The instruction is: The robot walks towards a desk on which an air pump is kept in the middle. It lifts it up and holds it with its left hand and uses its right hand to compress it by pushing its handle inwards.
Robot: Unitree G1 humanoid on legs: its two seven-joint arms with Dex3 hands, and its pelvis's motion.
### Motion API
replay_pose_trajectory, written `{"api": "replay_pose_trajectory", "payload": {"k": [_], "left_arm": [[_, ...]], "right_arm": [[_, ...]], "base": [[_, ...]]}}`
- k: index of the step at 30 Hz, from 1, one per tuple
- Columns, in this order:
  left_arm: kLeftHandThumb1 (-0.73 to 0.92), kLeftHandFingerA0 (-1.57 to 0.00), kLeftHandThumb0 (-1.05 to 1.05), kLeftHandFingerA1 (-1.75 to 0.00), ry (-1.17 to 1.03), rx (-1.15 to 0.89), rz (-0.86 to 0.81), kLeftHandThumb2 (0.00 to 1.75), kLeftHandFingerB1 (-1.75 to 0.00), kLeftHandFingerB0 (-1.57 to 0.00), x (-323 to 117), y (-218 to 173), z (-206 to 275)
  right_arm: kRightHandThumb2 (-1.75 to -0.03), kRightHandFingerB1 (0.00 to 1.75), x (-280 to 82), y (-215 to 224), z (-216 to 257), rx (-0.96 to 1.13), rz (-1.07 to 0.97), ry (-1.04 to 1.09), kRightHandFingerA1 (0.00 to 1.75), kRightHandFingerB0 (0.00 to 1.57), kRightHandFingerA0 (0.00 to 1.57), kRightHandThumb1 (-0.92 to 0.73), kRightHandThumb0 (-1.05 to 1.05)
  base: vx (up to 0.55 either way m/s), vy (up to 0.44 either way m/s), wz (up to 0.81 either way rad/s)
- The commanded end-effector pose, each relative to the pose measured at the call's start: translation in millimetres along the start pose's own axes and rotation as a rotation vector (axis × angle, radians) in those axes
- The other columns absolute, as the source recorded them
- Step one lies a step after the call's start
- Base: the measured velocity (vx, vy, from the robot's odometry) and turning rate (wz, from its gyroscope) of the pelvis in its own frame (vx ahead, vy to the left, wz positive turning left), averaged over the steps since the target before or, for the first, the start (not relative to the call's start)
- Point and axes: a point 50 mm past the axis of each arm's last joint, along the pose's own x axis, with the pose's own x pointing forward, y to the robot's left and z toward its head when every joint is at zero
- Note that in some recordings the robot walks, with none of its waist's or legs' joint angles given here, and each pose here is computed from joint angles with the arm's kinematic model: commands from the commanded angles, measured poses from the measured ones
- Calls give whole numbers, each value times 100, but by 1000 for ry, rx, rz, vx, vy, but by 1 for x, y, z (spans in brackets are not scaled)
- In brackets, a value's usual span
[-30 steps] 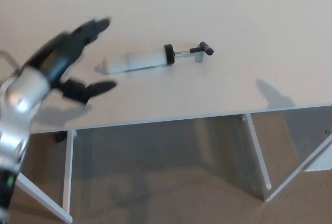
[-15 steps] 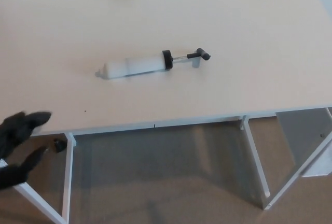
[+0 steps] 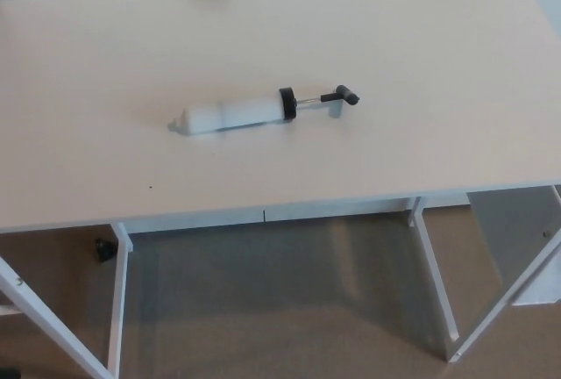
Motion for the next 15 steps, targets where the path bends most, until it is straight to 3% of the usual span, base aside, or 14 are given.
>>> {"api": "replay_pose_trajectory", "payload": {"k": [1,2,3,4,6,7,9,10,11,15], "left_arm": [[63,-55,-66,-42,-177,-407,-465,60,-36,-50,-114,39,-24],[61,-40,-61,-53,-141,-438,-308,96,-44,-24,-110,38,-43],[61,-40,-61,-53,-117,-437,-211,96,-44,-24,-107,36,-53],[75,-27,-60,-33,-65,-445,-93,63,-30,-28,-100,31,-68],[75,-27,-60,-33,-31,-448,-24,63,-30,-28,-95,26,-76],[43,-1,-35,-49,23,-464,40,99,-46,0,-88,20,-88],[51,-1,-34,-50,88,-511,102,104,-47,0,-82,12,-104],[51,-1,-34,-50,108,-554,116,104,-47,0,-81,8,-111],[81,-11,-62,-24,118,-579,115,67,-25,-15,-80,7,-114],[81,-12,-63,-27,138,-626,117,64,-26,-17,-76,8,-118]], "right_arm": [[-104,42,-51,-23,-11,-75,209,-14,48,16,27,-72,-79],[-68,30,-50,-30,-20,-85,177,28,35,24,34,-90,-79],[-68,30,-49,-34,-26,-94,156,55,35,24,34,-90,-79],[-68,30,-47,-40,-34,-74,119,97,37,22,31,-89,-78],[-68,30,-46,-44,-40,-57,95,124,37,22,31,-89,-78],[-67,28,-43,-52,-47,11,56,161,35,20,28,-89,-80],[-67,29,-39,-66,-56,163,-29,206,36,24,32,-89,-81],[-67,29,-38,-74,-60,273,-88,221,36,24,32,-89,-81],[-72,28,-38,-84,-61,354,-142,219,39,17,23,-92,-81],[-72,28,-44,-110,-63,515,-248,206,38,15,24,-92,-83]], "base": [[0,0,0],[0,0,0],[0,0,0],[0,0,0],[0,0,0],[0,0,0],[0,0,0],[0,0,0],[0,0,0],[0,0,0]]}}
